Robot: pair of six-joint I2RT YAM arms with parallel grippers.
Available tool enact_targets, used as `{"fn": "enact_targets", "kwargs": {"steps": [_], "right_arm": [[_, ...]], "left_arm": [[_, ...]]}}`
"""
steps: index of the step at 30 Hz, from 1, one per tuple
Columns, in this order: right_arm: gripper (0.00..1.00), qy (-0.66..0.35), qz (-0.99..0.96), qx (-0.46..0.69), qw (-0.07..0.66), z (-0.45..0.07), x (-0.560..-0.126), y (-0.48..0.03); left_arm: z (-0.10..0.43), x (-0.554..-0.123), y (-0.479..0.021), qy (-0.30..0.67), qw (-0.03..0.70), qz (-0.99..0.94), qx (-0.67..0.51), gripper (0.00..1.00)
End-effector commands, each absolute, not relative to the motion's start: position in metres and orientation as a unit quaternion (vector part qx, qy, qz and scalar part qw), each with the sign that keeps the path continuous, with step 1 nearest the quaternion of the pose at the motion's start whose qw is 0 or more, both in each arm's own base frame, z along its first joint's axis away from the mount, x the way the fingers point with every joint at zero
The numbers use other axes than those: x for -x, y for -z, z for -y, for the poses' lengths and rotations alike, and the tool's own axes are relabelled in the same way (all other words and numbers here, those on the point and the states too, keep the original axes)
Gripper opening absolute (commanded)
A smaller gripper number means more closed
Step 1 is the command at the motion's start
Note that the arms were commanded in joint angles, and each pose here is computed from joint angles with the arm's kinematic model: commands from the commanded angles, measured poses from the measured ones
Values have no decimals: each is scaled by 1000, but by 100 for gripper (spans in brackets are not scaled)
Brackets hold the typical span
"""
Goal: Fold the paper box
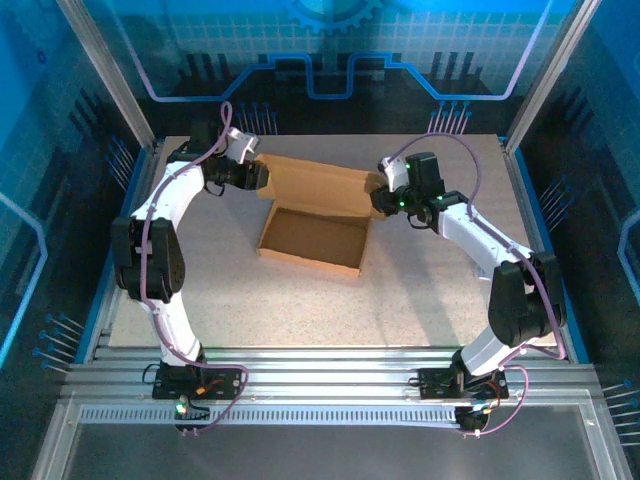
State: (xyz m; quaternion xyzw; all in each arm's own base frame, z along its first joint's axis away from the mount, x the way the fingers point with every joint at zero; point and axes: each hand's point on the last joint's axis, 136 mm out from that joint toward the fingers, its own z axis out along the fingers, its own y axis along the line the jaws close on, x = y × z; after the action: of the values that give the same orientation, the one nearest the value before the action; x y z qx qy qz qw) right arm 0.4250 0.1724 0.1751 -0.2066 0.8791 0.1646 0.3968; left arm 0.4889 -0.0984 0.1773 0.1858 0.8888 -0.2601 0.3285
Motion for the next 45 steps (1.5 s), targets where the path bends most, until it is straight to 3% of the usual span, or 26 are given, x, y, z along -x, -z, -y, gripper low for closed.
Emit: {"fn": "enact_targets", "kwargs": {"steps": [1, 22, 33, 45], "right_arm": [[24, -170, -882, 204, 390, -175, -415, -179], [9, -97, -913, 95, 385, -174, -413, -176], [9, -89, -914, 14, 396, -167, -415, -175], [8, -75, -887, -3, 456, -170, -437, -175]], "left_arm": [[101, -485, -184, 263, 319, -891, -186, 46], [129, -459, -173, 223, 287, -920, -148, 20], [141, -444, -174, 205, 306, -926, -87, 17], [134, -426, -166, 189, 349, -917, 24, 16]]}}
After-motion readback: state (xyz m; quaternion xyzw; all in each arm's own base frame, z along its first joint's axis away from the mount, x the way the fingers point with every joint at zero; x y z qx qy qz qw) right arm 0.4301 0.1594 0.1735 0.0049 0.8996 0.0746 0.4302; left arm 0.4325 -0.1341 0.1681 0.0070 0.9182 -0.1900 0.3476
